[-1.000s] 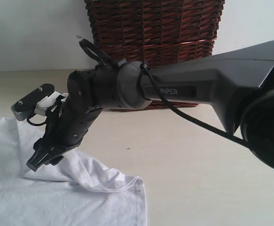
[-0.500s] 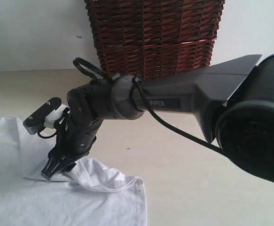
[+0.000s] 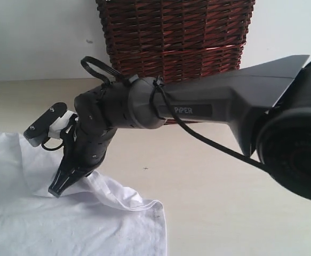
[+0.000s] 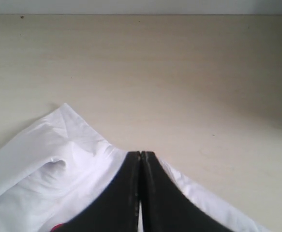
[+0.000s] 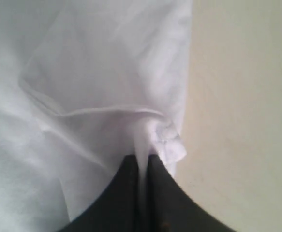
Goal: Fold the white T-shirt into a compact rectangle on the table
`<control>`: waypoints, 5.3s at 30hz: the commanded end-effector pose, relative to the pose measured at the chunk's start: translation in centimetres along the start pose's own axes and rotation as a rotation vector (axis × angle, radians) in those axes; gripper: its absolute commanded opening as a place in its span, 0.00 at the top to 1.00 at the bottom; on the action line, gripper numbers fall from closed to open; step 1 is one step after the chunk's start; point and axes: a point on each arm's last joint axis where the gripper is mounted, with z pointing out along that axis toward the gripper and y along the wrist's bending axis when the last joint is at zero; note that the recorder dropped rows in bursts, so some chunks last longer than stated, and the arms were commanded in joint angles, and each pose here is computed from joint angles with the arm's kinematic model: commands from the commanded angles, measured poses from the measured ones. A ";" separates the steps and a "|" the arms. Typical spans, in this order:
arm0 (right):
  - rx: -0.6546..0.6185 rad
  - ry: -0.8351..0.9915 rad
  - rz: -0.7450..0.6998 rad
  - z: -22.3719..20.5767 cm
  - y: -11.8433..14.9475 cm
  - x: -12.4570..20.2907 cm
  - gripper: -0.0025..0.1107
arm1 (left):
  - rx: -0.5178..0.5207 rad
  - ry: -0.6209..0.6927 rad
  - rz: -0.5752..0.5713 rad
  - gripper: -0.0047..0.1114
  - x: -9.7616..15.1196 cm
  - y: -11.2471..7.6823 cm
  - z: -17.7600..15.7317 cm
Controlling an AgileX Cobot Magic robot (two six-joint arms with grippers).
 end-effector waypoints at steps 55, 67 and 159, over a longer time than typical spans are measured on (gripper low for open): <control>0.524 0.344 0.268 -0.4 -15.4 8.2 0.98 | 0.135 0.531 0.077 0.96 5.2 -2.9 0.8; 0.522 0.136 0.275 -6.9 -14.3 3.9 0.98 | 0.141 0.606 0.081 0.96 6.1 -2.9 1.4; 0.390 -0.001 0.487 -16.6 1.8 20.2 0.98 | 0.355 0.491 0.180 0.96 6.0 -8.2 5.5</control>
